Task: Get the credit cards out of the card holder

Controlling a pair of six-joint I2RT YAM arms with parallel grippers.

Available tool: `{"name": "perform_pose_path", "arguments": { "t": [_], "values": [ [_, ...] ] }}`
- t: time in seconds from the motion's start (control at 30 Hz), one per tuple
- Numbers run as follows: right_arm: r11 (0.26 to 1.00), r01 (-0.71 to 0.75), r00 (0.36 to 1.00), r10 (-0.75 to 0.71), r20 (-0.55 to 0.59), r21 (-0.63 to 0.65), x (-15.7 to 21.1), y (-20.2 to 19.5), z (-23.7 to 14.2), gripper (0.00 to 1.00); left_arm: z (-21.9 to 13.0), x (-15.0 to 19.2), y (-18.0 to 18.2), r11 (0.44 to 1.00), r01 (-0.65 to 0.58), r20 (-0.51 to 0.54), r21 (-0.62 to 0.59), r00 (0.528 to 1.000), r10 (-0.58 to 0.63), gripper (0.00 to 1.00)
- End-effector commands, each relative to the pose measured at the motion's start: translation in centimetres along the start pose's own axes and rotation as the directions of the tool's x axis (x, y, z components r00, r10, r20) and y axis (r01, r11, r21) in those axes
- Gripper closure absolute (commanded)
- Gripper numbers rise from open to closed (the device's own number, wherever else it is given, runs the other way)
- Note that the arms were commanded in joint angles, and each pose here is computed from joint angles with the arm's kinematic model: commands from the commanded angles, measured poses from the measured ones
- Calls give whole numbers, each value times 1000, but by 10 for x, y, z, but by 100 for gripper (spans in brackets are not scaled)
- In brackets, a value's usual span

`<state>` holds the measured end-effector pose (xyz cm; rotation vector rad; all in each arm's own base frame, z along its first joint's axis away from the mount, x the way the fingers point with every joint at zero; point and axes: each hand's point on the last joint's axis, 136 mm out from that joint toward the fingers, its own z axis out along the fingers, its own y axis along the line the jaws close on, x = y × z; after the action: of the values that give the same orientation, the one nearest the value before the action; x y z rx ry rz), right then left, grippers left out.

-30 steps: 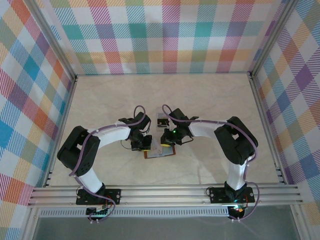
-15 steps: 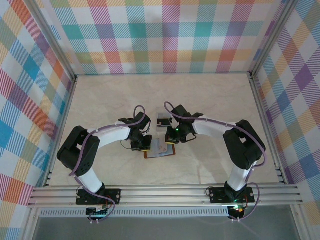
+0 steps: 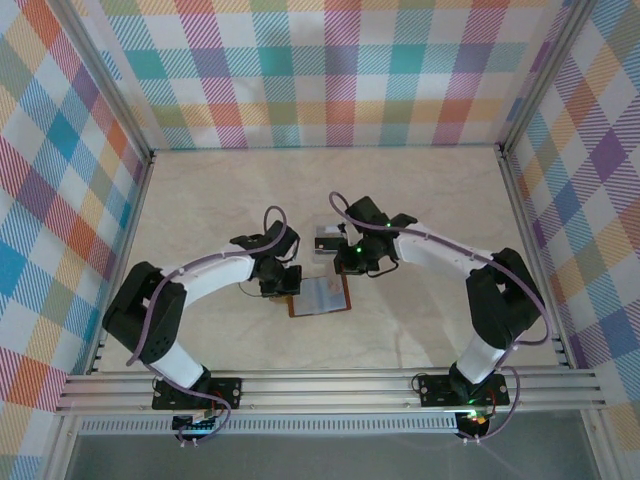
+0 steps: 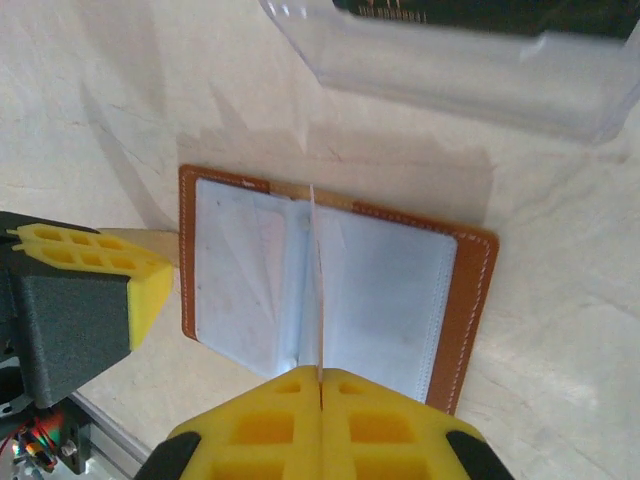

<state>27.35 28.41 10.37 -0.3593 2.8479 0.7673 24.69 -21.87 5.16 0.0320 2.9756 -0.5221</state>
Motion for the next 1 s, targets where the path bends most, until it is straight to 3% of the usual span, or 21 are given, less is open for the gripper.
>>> {"name": "perform_pose_path", "arguments": {
  "t": [0.0, 0.17, 0.33, 0.43, 0.6, 0.8, 0.97],
  "values": [
    [975, 211, 975, -215, 49, 63, -18, 4, -29, 100, -13, 0, 5, 1000, 3, 33, -26, 999, -2, 93],
    [864, 471, 877, -481, 14, 179, -47, 1, -39, 100, -16, 3, 17, 999, 32, 51, -12, 998, -31, 93],
    [622, 758, 644, -762, -68, 198, -67, 7, -46, 100, -21, 6, 31, 998, 58, 63, -10, 996, -57, 92],
    [478, 848, 510, -853, -109, 230, -84, 8, -48, 100, -23, 8, 39, 997, 76, 66, -14, 995, -75, 91],
    [320, 917, 358, -924, -135, 237, -112, 12, -45, 100, -21, 14, 47, 994, 111, 62, 0, 992, -111, 91],
    [219, 957, 258, -942, -215, 189, -131, 7, -34, 100, -28, 17, 48, 992, 124, 69, 3, 990, -124, 90],
    [201, 968, 236, -933, -270, 152, -137, -5, -20, 100, -29, 19, 49, 992, 125, 62, -5, 990, -124, 90]
  ]
}}
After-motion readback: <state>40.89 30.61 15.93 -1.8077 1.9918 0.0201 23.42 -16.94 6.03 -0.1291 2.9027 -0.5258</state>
